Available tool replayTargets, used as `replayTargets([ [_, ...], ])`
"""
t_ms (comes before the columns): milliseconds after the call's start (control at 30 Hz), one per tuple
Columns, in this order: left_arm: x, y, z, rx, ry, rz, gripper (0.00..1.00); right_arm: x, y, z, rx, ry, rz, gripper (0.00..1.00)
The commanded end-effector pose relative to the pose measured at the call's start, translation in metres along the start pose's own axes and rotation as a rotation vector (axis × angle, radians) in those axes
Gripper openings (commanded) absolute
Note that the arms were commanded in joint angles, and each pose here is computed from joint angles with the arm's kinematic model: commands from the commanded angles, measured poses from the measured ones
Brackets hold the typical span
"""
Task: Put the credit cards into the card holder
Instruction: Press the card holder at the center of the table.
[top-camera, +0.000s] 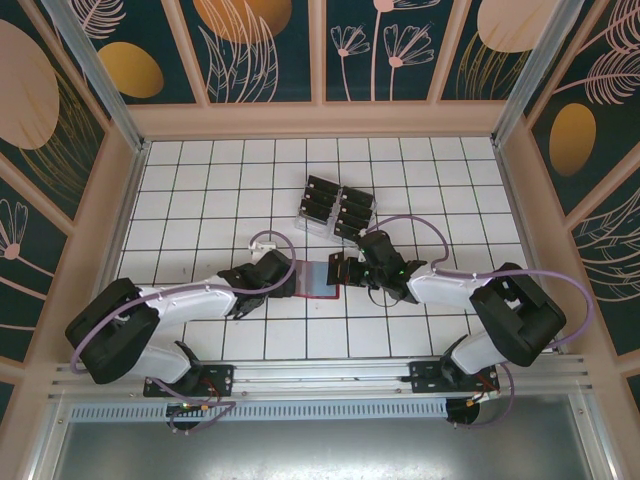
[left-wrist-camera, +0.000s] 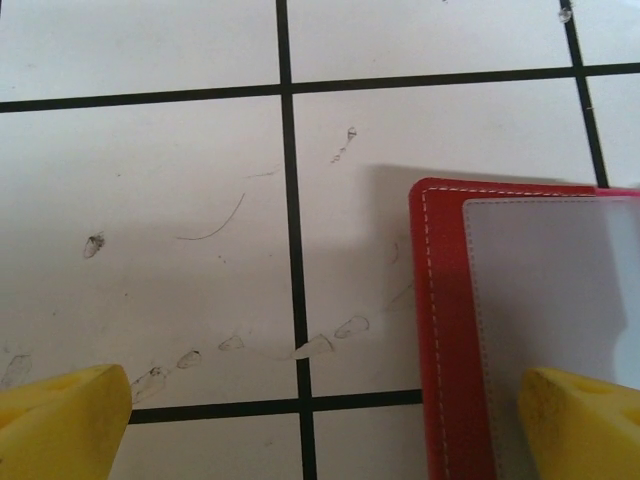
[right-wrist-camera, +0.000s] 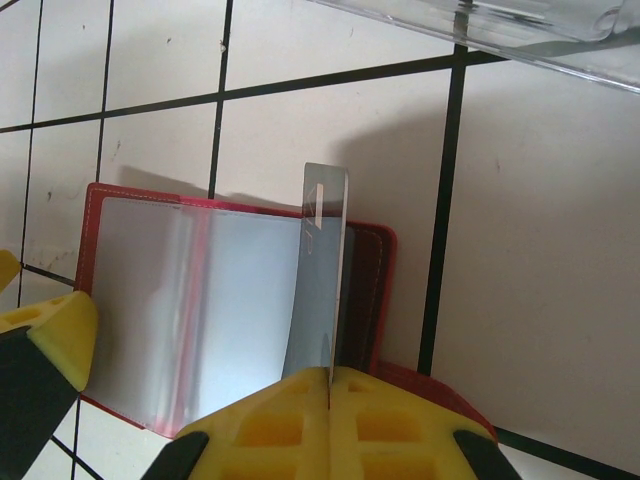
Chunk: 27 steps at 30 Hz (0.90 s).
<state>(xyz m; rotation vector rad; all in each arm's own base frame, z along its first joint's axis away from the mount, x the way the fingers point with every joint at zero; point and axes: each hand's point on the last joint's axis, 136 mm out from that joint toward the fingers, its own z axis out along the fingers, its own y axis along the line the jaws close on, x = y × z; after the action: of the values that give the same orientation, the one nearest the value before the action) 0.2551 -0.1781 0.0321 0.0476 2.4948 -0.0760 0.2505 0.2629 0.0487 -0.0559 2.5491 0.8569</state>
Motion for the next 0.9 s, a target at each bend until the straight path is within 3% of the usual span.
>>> replayTargets([
  [0, 0.006, 0.01, 0.003, -0.059, 0.008, 0.023, 0.99, 0.004, -0.011, 0.0, 0.042, 0.025, -0.003, 0.0],
  [200, 0.013, 0.021, 0.007, -0.11, 0.016, 0.012, 0.99, -0.002, 0.002, -0.007, -0.002, 0.01, 0.003, 0.0],
  [467, 0.021, 0.023, 0.013, -0.115, 0.036, 0.0, 0.99, -0.013, 0.049, -0.02, -0.13, -0.036, -0.016, 0.0],
  [867, 0.007, 0.021, 0.003, -0.104, -0.01, -0.018, 0.99, -0.002, 0.081, -0.006, -0.249, -0.086, 0.009, 0.0],
])
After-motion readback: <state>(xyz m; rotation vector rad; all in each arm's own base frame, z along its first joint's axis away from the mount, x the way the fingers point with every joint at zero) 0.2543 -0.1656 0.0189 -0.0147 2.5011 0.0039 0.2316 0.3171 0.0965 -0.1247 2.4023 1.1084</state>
